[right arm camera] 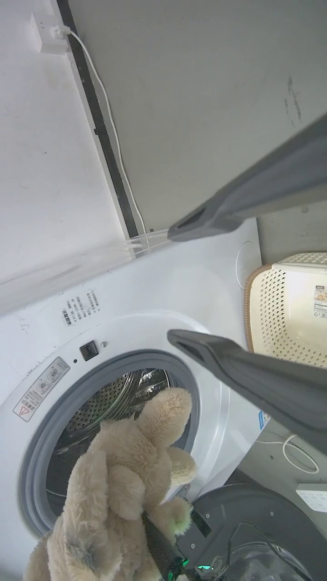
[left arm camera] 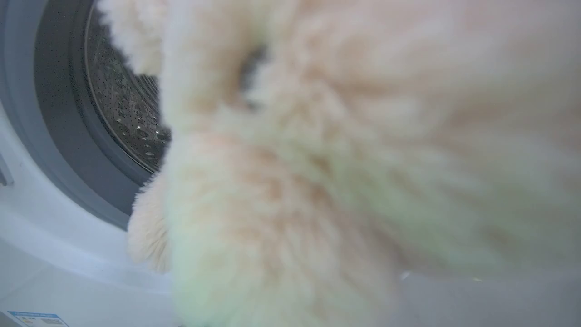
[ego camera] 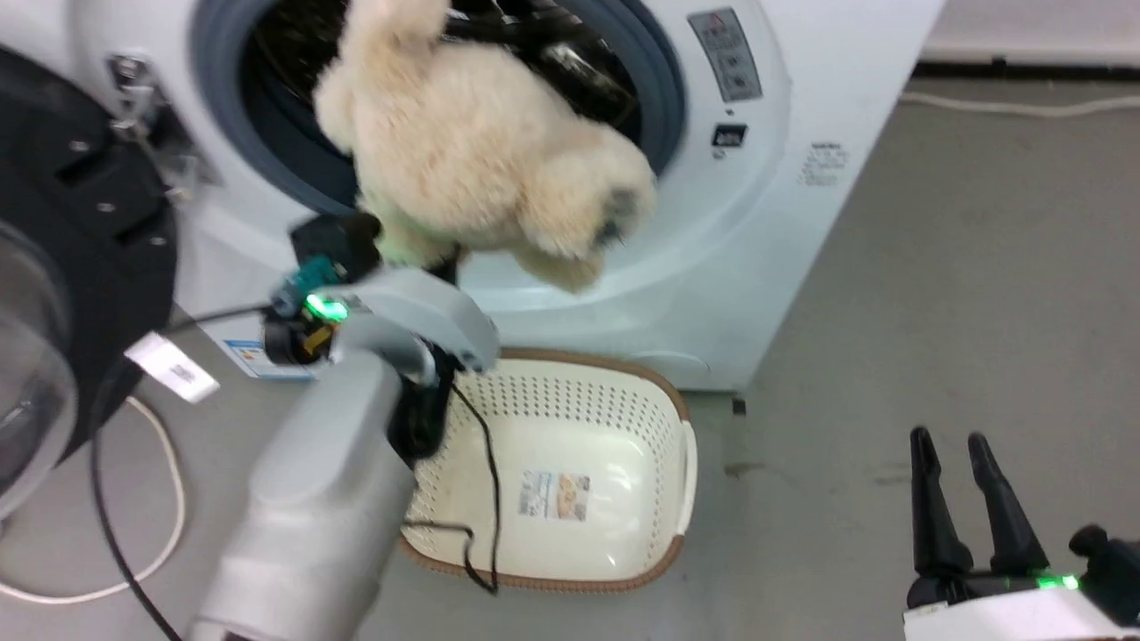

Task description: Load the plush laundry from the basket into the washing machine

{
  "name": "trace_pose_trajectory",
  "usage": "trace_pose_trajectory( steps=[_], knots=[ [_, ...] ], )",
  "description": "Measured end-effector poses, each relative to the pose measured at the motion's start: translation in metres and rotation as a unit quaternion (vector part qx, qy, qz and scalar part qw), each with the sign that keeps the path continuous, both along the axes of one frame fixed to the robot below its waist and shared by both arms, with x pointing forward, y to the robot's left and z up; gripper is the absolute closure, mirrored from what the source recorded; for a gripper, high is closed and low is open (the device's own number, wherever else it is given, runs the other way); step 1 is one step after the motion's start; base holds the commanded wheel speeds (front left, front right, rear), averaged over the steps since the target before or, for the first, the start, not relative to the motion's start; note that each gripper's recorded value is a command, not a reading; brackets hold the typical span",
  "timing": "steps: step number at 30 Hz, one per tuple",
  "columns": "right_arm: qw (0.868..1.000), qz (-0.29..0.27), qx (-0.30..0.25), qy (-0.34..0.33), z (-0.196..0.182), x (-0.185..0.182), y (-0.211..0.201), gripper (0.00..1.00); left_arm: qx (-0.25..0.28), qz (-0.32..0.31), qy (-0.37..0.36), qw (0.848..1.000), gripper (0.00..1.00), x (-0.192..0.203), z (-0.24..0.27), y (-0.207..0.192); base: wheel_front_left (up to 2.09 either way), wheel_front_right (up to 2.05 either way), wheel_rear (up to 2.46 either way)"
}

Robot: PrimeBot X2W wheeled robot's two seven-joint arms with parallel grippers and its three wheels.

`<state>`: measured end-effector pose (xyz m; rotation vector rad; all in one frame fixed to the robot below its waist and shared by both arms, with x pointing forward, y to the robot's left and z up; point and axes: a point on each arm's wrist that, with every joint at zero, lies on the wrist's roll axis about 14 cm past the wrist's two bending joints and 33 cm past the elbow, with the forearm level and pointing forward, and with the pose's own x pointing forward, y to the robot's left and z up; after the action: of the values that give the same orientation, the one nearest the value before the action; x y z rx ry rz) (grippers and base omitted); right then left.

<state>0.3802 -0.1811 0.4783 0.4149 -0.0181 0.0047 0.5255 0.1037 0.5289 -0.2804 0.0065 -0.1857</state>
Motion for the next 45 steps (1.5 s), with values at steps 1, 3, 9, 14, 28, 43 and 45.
trace_pose_trajectory(
  steps=[1, 3, 9, 14, 28, 43, 45],
  knots=[
    [1.000, -0.002, 0.000, 0.000, 0.000, 0.002, -0.001, 0.00, 0.002, 0.001, -0.002, 1.000, 1.00, 0.006, 0.001, 0.001, 0.00, 0.00, 0.00],
    [1.000, -0.009, -0.002, 0.002, -0.002, 0.005, -0.006, 0.00, 0.006, 0.005, -0.005, 1.000, 1.00, 0.018, 0.000, 0.005, 0.00, 0.00, 0.00],
    [0.999, -0.029, -0.010, 0.021, -0.016, 0.011, -0.020, 0.00, 0.026, 0.013, -0.017, 0.999, 1.00, 0.055, -0.006, 0.015, 0.00, 0.00, 0.00],
    [0.998, -0.045, -0.013, 0.034, -0.027, 0.018, -0.030, 0.00, 0.030, 0.019, -0.019, 0.999, 1.00, 0.083, -0.019, 0.017, 0.00, 0.00, 0.00],
    [0.994, -0.079, -0.012, 0.077, -0.061, 0.027, -0.053, 0.00, 0.063, -0.007, -0.052, 0.997, 1.00, 0.161, -0.042, 0.001, 0.00, 0.00, 0.00],
    [0.986, -0.099, -0.016, 0.133, -0.098, 0.019, -0.064, 0.00, 0.111, 0.000, -0.044, 0.993, 1.00, 0.233, -0.059, 0.016, 0.00, 0.00, 0.00],
    [0.985, -0.104, -0.019, 0.137, -0.100, 0.017, -0.067, 0.00, 0.112, -0.002, -0.042, 0.993, 1.00, 0.240, -0.059, 0.013, 0.00, 0.00, 0.00]
  ],
)
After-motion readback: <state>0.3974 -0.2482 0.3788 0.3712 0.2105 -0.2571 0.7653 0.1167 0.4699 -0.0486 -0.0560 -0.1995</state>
